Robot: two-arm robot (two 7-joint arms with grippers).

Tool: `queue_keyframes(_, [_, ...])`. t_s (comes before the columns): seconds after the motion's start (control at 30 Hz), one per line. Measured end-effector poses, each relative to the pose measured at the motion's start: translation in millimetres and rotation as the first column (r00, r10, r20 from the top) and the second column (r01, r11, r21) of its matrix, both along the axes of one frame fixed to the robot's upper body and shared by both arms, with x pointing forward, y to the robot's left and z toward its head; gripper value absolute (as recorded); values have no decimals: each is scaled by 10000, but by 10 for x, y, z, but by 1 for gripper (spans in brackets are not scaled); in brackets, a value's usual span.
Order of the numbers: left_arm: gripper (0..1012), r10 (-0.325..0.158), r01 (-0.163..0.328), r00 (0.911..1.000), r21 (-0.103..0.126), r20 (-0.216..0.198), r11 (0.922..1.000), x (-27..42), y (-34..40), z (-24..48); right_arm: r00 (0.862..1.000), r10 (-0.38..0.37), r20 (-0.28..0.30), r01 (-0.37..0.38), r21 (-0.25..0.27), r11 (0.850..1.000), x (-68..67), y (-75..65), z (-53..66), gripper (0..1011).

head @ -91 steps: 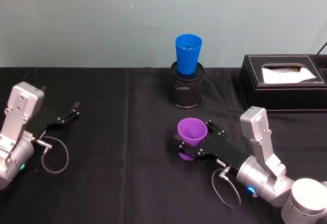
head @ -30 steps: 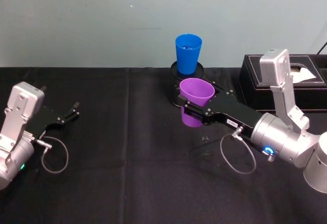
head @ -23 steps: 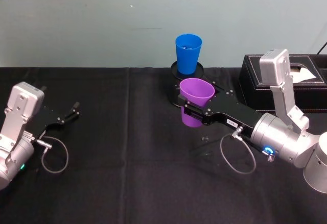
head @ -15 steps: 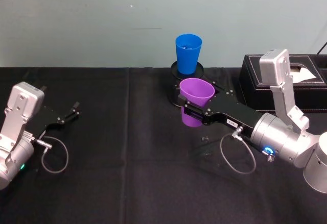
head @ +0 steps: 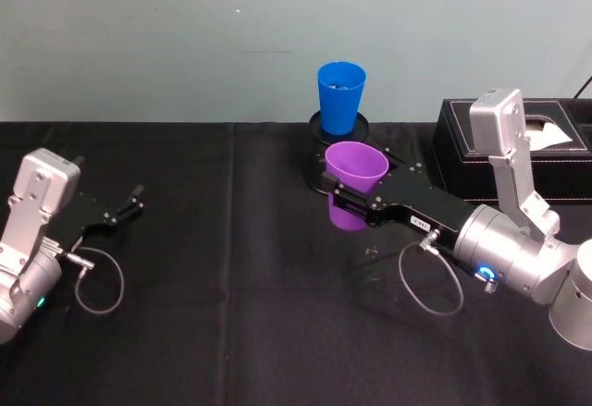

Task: Pick up one cup with a gripper and tap it against the other cup.

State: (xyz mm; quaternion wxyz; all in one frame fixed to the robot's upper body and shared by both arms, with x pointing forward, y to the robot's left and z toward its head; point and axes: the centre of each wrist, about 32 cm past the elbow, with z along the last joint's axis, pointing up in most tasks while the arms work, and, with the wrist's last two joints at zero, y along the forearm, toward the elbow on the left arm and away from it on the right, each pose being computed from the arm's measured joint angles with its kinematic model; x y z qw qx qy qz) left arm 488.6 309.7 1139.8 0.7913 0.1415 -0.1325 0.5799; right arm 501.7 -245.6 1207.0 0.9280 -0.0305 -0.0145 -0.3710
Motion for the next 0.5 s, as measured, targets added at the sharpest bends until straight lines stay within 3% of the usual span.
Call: queue_keyframes(0.5, [1000, 0, 0, 10000, 0, 0, 10000, 0, 0, 0, 10000, 0, 0, 0, 1, 10000, 0, 0, 0, 731])
